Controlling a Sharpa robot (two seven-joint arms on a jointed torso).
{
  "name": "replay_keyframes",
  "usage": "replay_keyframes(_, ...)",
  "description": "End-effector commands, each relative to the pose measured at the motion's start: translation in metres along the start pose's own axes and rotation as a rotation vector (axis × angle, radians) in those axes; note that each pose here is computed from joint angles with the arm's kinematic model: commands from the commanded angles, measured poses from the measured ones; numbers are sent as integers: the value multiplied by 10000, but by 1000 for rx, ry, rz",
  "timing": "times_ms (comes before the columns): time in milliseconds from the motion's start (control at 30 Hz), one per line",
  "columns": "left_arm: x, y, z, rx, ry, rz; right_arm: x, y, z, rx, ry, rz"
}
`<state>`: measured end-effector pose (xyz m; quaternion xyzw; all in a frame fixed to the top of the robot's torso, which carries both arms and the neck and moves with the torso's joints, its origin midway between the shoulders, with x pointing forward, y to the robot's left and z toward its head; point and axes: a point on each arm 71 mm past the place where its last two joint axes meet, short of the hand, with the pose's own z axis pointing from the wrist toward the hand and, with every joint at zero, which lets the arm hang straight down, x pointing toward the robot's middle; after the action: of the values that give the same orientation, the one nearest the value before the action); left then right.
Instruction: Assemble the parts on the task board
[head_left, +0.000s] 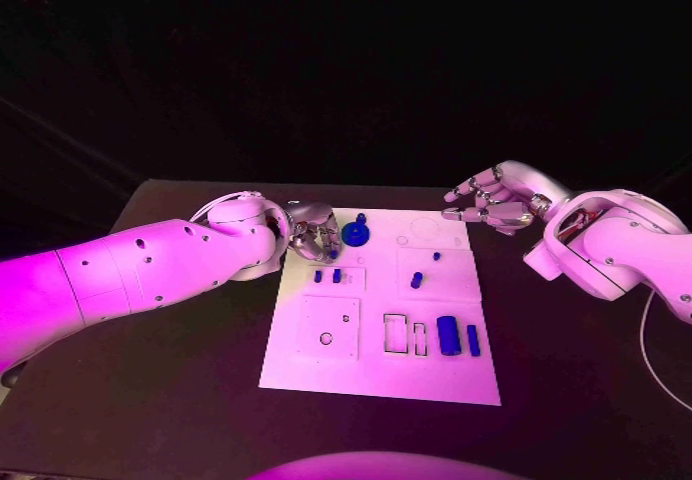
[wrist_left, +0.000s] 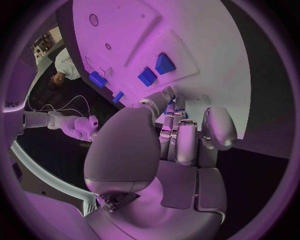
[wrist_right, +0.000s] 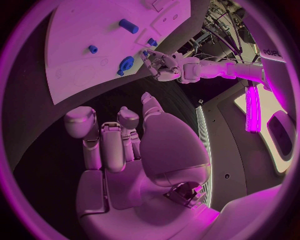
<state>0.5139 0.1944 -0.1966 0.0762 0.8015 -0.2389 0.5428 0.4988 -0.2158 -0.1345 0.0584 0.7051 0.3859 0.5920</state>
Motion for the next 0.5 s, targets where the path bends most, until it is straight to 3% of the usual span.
replay_keyframes(33, 11, -10, 6, 2, 5, 4, 8, 3, 1, -6, 9, 0)
replay_keyframes(500, -1, 55, -26, -15, -6, 0, -2, -22, 3, 2, 12, -1)
